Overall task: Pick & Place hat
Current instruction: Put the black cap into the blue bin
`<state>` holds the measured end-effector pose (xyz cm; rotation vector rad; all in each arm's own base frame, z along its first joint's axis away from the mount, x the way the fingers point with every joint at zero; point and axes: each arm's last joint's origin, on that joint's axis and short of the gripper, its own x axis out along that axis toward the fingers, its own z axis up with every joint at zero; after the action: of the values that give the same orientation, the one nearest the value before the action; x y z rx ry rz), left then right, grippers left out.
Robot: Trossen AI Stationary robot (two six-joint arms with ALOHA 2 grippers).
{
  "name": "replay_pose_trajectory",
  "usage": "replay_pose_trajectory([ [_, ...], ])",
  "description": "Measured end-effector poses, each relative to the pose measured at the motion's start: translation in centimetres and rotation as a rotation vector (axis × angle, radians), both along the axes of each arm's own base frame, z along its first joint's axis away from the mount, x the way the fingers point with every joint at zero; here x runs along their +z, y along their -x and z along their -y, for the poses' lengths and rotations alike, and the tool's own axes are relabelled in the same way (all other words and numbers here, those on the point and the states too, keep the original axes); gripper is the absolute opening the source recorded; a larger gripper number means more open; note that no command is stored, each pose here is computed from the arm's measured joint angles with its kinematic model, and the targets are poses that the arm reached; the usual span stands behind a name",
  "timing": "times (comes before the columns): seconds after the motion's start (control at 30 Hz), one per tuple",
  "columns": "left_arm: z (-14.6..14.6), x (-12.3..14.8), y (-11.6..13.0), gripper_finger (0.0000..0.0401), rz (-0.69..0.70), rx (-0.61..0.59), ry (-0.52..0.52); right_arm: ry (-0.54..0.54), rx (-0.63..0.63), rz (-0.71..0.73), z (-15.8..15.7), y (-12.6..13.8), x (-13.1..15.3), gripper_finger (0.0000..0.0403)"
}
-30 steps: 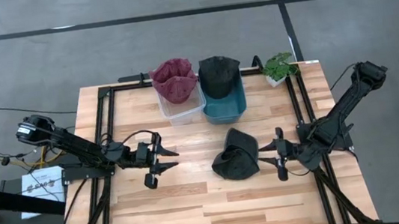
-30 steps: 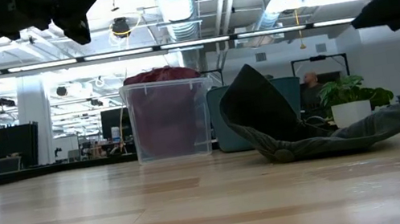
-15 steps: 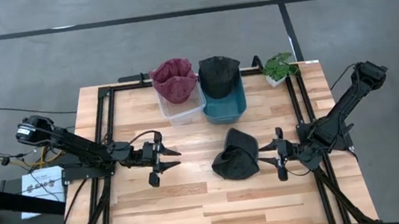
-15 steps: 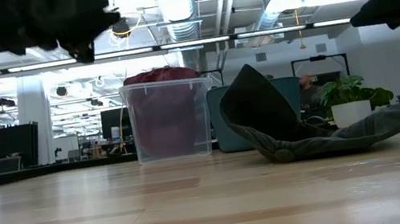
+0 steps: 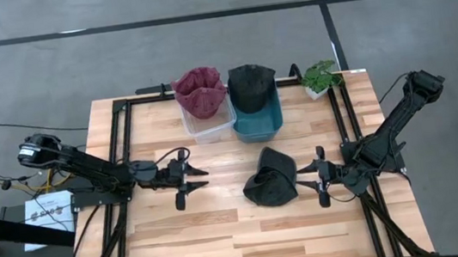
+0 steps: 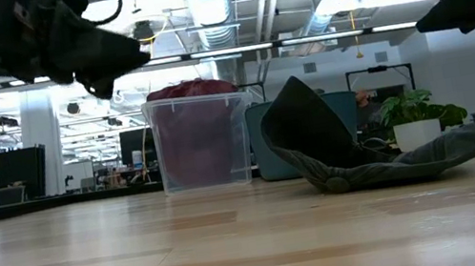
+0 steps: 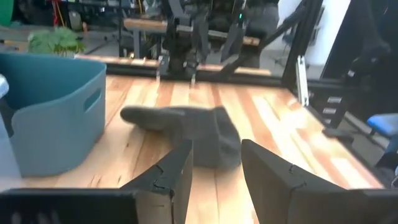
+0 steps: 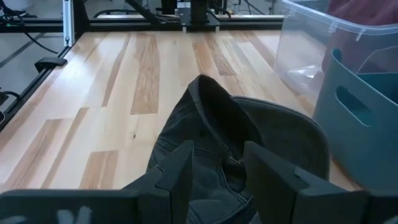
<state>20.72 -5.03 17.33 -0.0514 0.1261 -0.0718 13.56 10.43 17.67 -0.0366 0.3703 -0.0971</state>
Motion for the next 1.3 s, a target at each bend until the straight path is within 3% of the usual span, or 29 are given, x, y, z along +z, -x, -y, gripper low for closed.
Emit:
replay_pose_trajectory([
  [0.33,-1.2,-1.5,0.1,0.0135,-0.158,0.058,-0.01,0.029,-0.003,-0.027,-0.2,-0.2,-0.6,0.0134],
  [0.57,-1.0,-1.8,0.2,0.0135,-0.18,0.018,-0.165,0.055,-0.003,-0.053,-0.5,-0.5,-1.3,0.0134],
  [1.1,-1.0,-1.8,0.2,0.0135,-0.18,0.017,-0.17,0.154,0.007,-0.134,-1.0,-1.0,-3.2,0.0134],
  [1.3,-1.0,-1.8,0.2,0.0135,-0.18,0.017,-0.17,0.139,0.011,-0.168,-1.1,-1.2,-3.8,0.0134],
])
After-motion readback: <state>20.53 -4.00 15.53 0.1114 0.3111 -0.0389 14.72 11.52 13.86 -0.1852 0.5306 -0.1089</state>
